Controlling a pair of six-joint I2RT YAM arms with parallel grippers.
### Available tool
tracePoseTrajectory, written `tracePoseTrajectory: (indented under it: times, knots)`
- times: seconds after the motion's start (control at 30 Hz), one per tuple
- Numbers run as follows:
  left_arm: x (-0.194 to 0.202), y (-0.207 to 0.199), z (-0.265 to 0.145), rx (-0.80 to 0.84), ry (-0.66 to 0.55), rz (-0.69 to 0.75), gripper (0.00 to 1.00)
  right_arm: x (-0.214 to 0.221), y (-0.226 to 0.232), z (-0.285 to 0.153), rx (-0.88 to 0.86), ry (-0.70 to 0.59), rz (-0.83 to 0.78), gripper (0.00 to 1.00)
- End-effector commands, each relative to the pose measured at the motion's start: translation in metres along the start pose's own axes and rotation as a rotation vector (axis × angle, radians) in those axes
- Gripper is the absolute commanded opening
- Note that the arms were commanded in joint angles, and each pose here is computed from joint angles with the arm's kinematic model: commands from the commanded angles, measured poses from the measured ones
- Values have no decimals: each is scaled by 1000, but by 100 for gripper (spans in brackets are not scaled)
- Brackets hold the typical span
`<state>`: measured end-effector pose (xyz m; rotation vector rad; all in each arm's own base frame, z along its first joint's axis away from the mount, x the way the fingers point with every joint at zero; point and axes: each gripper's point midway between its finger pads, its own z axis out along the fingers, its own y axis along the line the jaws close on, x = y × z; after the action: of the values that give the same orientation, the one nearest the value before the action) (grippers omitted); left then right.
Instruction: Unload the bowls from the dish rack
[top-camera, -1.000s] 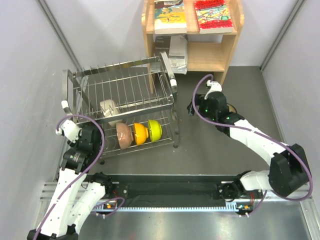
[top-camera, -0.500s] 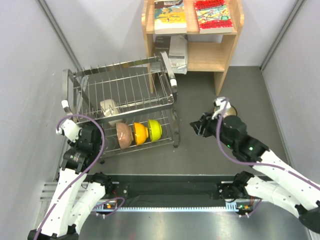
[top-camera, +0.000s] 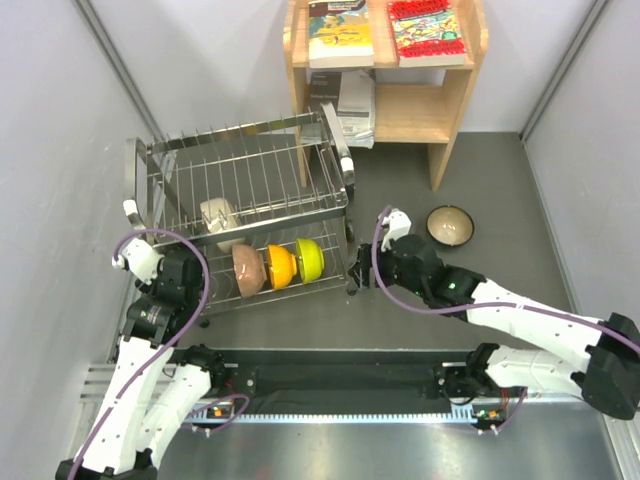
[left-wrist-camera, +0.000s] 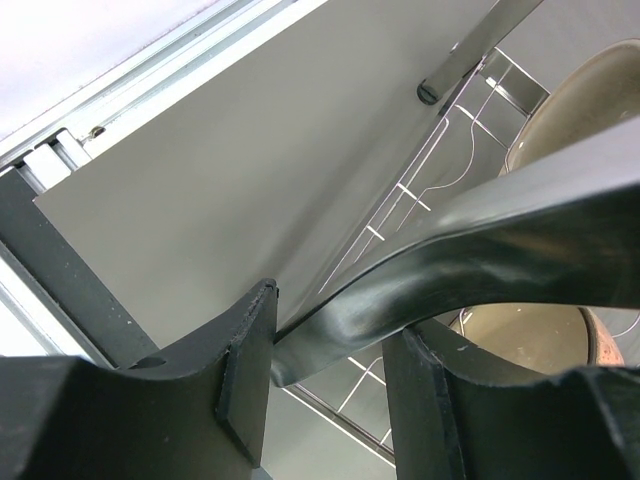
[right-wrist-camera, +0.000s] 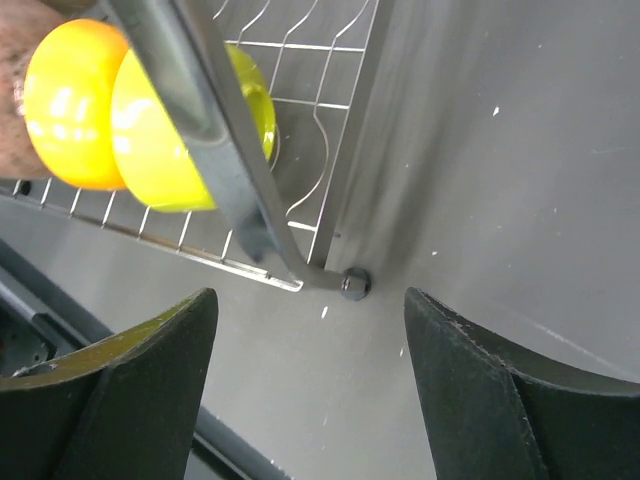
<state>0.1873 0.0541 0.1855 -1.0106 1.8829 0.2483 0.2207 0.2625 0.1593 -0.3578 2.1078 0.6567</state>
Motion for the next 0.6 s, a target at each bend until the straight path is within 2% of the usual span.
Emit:
tracePoseTrajectory:
  times: [0.0, 0.1, 0.17, 0.2, 0.23, 0.57]
  knots:
    - [-39, -12, -1, 21, -148, -95, 0, -36, 16, 6, -29, -115, 14, 75]
    - [-37, -10, -1, 20, -146, -96, 0, -32, 17, 15, -24, -104, 4, 72]
    - [-35, -9, 0, 14, -145, -97, 0, -27, 14, 24, -6, -84, -9, 67]
    - [-36, -8, -1, 12, -147, -99, 0, -32, 16, 27, -11, -102, -10, 63]
    - [-37, -7, -1, 6, -152, -98, 0, -33, 16, 29, -8, -108, -13, 53]
    - [-40, 4, -4, -25, -177, -113, 0, -48, 22, 59, 20, -128, -50, 19]
